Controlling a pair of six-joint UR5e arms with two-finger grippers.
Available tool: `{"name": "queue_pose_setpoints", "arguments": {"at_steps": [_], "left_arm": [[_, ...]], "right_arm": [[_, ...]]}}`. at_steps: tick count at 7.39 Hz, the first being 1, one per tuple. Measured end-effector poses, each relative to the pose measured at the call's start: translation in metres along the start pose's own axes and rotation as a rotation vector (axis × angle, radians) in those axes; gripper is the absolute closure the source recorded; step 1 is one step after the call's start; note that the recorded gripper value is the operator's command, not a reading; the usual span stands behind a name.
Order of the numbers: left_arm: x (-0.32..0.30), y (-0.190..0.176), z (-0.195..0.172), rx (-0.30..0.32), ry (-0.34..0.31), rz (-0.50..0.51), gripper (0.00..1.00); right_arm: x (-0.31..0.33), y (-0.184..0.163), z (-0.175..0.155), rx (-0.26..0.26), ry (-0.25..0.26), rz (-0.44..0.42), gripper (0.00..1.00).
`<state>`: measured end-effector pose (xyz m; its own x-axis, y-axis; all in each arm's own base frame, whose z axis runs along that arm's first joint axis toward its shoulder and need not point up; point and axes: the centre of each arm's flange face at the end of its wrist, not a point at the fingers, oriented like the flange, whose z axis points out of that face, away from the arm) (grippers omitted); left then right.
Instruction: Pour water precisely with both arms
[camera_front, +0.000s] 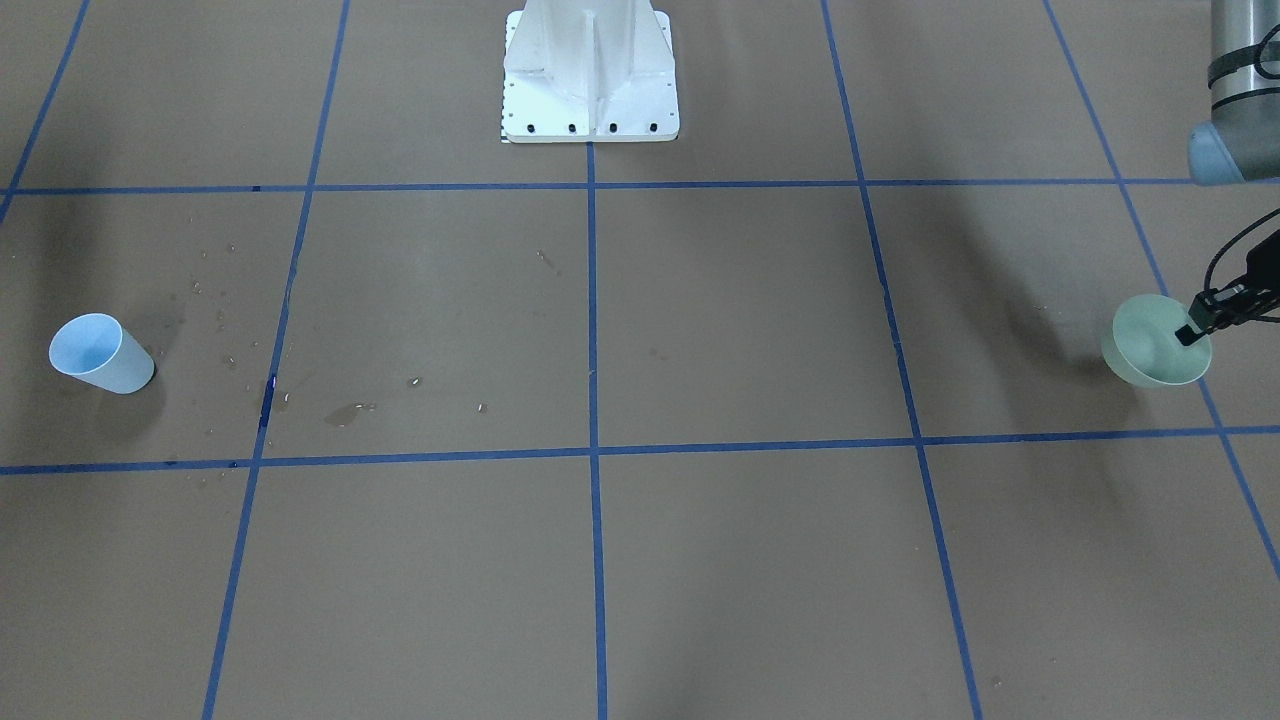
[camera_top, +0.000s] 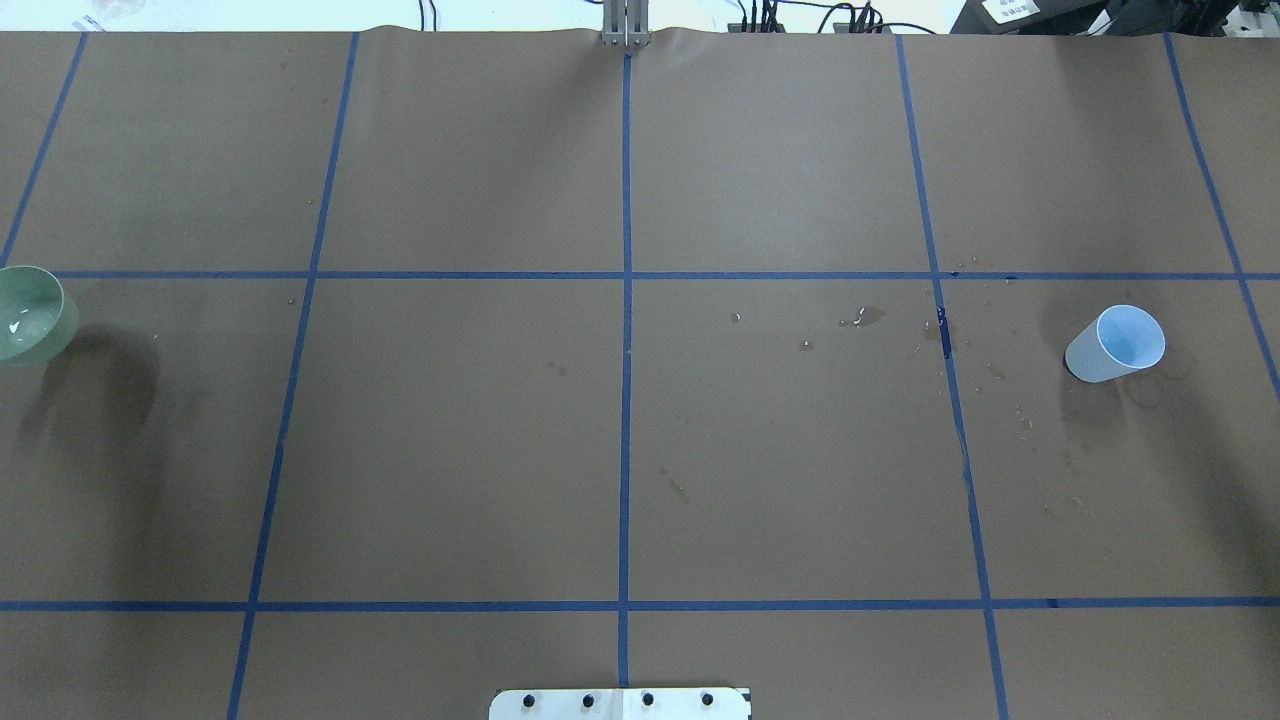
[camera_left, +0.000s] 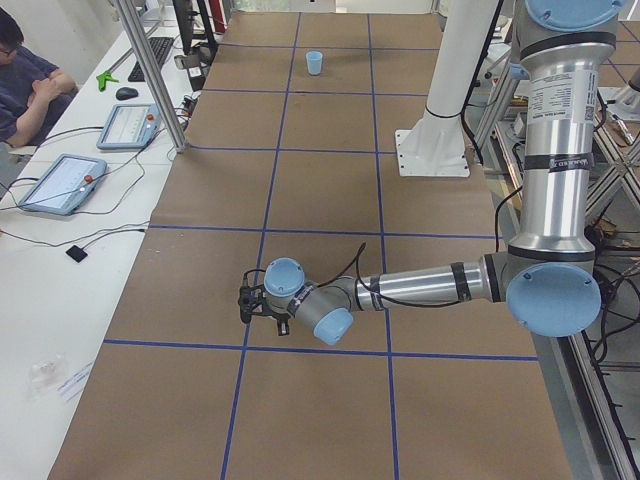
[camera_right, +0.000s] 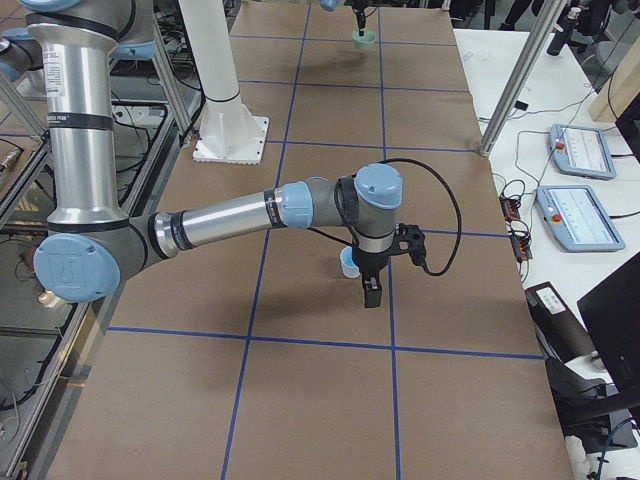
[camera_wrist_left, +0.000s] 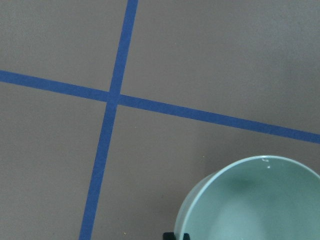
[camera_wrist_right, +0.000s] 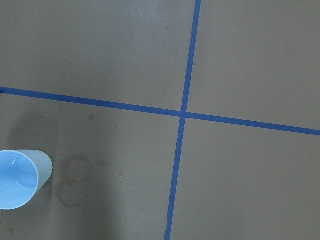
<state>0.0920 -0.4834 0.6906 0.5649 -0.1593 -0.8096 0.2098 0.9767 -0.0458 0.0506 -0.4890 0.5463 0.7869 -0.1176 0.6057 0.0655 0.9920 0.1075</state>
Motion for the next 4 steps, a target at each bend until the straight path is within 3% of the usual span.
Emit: {"name": "queue_pose_setpoints", "arguments": {"at_steps": [4], "left_arm": [[0.004,0.009,0.012,-0.031,0.0,0.014,0.98]], "right_arm": [[0.001,0.0,0.002,-0.004,-0.002,-0.001,0.01]]}}
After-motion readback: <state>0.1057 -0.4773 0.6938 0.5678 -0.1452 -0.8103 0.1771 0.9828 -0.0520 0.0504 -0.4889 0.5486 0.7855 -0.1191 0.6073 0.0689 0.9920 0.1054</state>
